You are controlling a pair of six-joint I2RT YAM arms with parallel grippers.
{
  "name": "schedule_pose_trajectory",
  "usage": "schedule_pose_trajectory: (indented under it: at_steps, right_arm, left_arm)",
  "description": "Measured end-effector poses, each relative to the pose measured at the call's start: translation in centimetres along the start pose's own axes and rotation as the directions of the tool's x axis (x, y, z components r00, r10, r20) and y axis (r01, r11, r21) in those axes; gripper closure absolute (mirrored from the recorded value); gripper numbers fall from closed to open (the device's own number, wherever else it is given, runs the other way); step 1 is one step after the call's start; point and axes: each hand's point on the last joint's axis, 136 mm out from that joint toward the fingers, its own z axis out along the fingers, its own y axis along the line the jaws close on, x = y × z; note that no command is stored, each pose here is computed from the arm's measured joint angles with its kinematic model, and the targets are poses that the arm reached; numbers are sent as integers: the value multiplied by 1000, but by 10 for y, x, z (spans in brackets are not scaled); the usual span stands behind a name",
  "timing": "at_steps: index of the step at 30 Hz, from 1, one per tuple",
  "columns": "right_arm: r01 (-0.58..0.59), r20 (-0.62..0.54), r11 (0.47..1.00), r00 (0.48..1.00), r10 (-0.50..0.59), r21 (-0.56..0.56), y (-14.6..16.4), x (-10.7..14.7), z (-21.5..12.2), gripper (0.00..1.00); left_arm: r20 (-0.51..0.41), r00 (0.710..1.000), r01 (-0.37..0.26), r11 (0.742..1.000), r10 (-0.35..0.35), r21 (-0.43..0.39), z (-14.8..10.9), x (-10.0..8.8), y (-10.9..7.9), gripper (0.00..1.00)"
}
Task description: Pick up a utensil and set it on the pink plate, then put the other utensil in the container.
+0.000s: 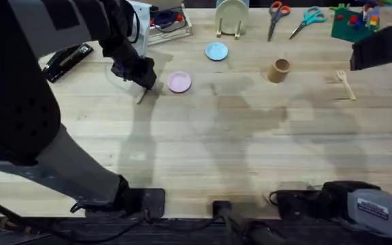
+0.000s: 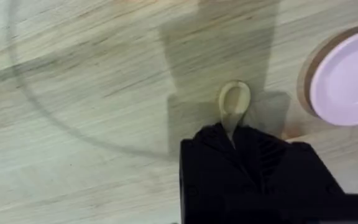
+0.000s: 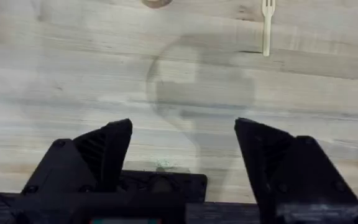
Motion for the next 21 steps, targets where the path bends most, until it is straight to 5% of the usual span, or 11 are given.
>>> schedule_pose_trajectory:
  at_steps: [8, 16, 21]
  right_arm:
    - [0, 0, 1000, 1000, 0, 0, 0, 0, 0, 7]
    - [0, 0, 1000, 1000, 0, 0, 0, 0, 0, 7]
    - [0, 0, 1000, 1000, 0, 0, 0, 0, 0, 8]
  left_arm:
    - [-10, 1000, 5, 1000, -5, -6, -11, 7, -1, 958]
    - [101, 995, 19, 1000, -16, -24, -60, 2, -4, 958]
    - [56, 998, 25, 1000, -26, 5, -75, 17, -12, 958]
